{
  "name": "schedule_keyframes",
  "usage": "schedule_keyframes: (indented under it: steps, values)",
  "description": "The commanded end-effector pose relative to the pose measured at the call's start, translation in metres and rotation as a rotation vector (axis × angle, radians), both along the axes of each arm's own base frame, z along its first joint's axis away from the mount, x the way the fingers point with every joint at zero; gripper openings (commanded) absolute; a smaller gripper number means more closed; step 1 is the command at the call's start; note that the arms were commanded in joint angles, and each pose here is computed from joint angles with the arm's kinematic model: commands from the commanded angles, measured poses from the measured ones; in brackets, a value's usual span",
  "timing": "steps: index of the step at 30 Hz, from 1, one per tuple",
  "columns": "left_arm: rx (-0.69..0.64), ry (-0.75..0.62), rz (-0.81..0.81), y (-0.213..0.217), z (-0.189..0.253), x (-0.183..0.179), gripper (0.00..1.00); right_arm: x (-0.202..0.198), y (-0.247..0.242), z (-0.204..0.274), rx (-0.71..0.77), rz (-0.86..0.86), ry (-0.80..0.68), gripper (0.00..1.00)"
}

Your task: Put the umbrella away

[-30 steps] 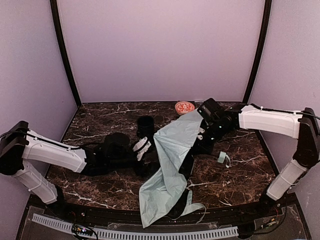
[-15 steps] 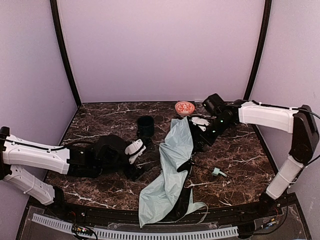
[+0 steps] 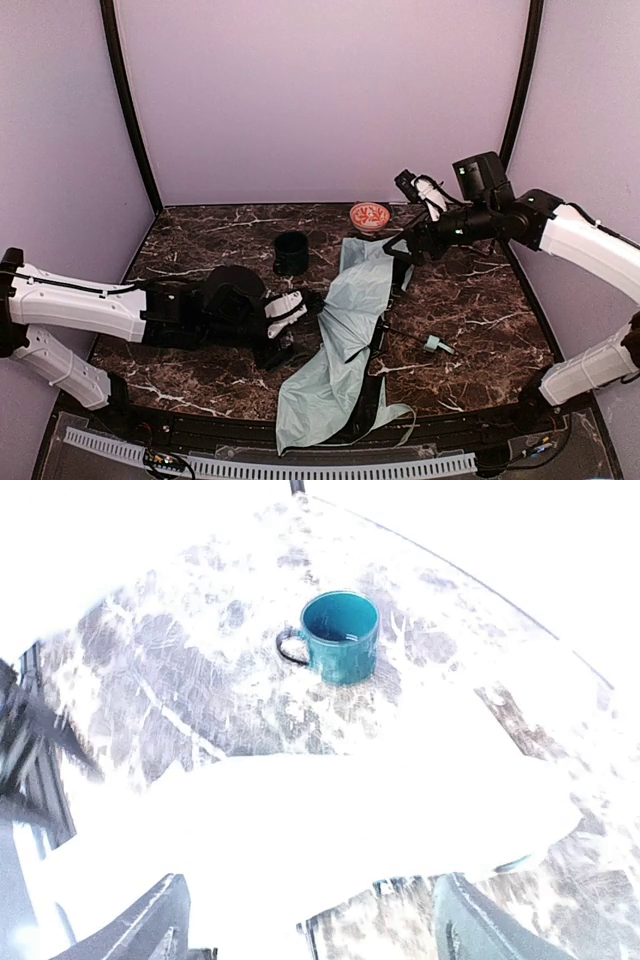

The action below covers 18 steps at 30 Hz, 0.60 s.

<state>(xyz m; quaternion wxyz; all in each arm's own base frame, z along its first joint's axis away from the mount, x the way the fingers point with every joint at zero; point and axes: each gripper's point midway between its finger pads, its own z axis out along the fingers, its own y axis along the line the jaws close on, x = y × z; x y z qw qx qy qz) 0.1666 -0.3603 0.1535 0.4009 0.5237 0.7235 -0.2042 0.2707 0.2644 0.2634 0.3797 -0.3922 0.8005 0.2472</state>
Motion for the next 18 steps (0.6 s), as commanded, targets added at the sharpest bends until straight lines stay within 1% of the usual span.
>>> schedule_keyframes:
  steps: [1,4,5,7,10,12,14,16,18]
  values:
    - [0.098,0.078,-0.231,-0.002,-0.024,-0.047,0.66,0.028,0.031,-0.033,0.116,-0.087,0.086,0.82]
    - [0.145,0.077,-0.202,0.001,-0.036,-0.042,0.72,0.044,0.044,-0.075,0.077,-0.114,0.170,0.81]
    - [0.159,0.077,-0.192,0.001,-0.040,-0.040,0.73,0.044,0.047,-0.092,0.028,-0.118,0.199,0.81]
    - [0.179,0.080,-0.182,0.002,-0.048,-0.038,0.75,0.047,0.054,-0.111,-0.064,-0.111,0.227,0.81]
    - [0.184,0.080,-0.162,-0.001,-0.053,-0.034,0.75,0.047,0.049,-0.095,-0.118,-0.131,0.166,0.84]
    - [0.186,0.076,-0.147,-0.004,-0.054,-0.030,0.75,0.048,0.031,-0.072,-0.135,-0.200,0.110,0.85]
    - [0.186,0.062,-0.106,-0.005,-0.053,-0.023,0.76,0.044,0.004,-0.060,-0.183,-0.294,0.089,0.85]
    - [0.184,0.054,-0.050,-0.003,-0.052,-0.014,0.78,0.033,-0.021,-0.056,-0.208,-0.377,0.098,0.85]
    - [0.172,0.082,-0.040,-0.003,-0.053,-0.014,0.82,0.016,-0.038,-0.064,-0.206,-0.426,0.152,0.85]
